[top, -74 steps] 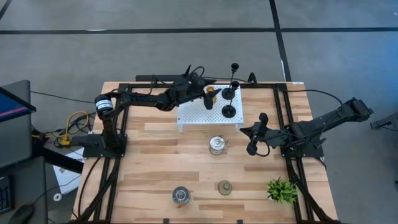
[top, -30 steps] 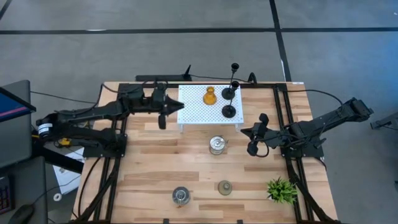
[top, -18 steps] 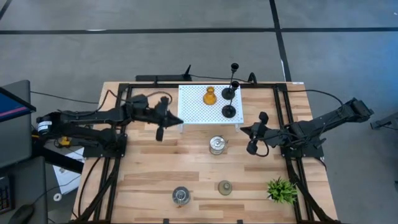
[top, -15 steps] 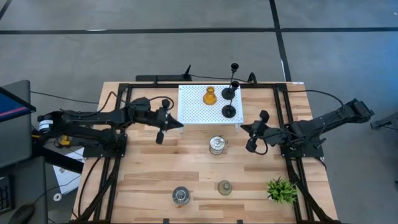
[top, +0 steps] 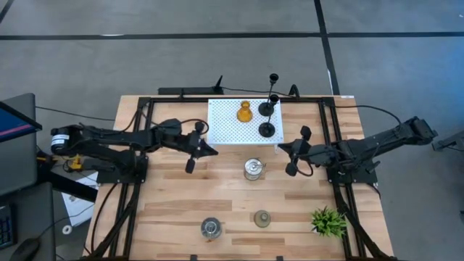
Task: Pick & Place candle stick holders
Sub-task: Put the green glass candle holder on the shelf align with the other brown candle holder
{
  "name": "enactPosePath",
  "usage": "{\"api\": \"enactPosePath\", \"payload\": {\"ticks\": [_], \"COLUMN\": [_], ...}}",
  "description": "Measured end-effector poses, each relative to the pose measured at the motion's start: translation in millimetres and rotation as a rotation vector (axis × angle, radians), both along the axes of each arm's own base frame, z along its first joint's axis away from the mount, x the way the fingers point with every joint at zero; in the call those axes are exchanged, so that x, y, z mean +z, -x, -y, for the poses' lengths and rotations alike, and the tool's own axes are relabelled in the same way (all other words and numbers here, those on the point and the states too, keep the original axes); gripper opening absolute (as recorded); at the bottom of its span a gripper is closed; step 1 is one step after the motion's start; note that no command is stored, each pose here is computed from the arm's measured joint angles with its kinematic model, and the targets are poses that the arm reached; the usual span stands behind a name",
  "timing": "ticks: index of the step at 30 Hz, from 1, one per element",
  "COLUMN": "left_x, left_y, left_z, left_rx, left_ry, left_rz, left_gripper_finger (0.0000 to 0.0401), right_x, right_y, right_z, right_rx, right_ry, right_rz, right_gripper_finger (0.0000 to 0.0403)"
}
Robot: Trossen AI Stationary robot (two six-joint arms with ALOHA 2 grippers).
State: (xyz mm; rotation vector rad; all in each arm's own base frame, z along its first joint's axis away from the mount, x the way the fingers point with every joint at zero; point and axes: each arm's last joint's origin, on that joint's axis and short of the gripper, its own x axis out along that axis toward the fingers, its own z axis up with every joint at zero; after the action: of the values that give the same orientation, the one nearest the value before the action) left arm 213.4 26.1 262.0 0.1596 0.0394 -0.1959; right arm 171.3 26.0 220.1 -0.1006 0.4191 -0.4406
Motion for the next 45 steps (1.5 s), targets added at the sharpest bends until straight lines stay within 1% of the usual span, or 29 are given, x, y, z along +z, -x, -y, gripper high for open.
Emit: {"api": "enactPosePath", "payload": {"ticks": [2,3,8,9,11,14,22,28,31,36,40,45], "left_x": [-2,-2,-2,-2,-2,-2,-1,1,1,1,1,1], "left_y": [-1,-2,-2,-2,-2,-2,-2,-2,-2,-2,-2,-2], "left_z": [0,0,0,0,0,0,0,0,0,0,0,0], "left_rx": [0.001,0.001,0.001,0.001,0.001,0.000,0.000,0.000,0.000,0.000,0.001,0.000], "left_ry": [-0.004,-0.005,-0.003,-0.003,-0.005,-0.006,-0.007,-0.010,-0.010,-0.008,-0.007,-0.007], "left_rz": [-0.006,-0.008,-0.007,-0.006,-0.004,-0.002,0.006,0.019,0.020,0.019,0.019,0.020], "left_gripper_finger": [0.0009,0.0009,0.0010,0.0010,0.0010,0.0009,0.0008,0.0008,0.0008,0.0008,0.0008,0.0008], "right_x": [0,-1,-7,-7,-6,-2,6,-2,-10,-12,-2,5], "right_y": [0,0,-1,-1,-1,-2,-6,-12,-20,-36,-50,-67], "right_z": [1,1,-7,-9,-11,-15,-17,-29,-42,-68,-90,-110], "right_rx": [0.007,0.038,0.356,0.410,0.480,0.512,0.522,0.543,0.586,0.657,0.747,0.749], "right_ry": [-0.014,-0.044,-0.238,-0.268,-0.305,-0.309,-0.308,-0.376,-0.376,-0.362,-0.386,-0.380], "right_rz": [-0.002,-0.010,-0.097,-0.104,-0.104,-0.058,0.034,0.007,-0.035,-0.151,-0.235,-0.360], "right_gripper_finger": [0.0001,0.0001,0.0001,0.0001,0.0001,0.0000,0.0000,0.0000,0.0000,0.0000,0.0000,0.0000]}}
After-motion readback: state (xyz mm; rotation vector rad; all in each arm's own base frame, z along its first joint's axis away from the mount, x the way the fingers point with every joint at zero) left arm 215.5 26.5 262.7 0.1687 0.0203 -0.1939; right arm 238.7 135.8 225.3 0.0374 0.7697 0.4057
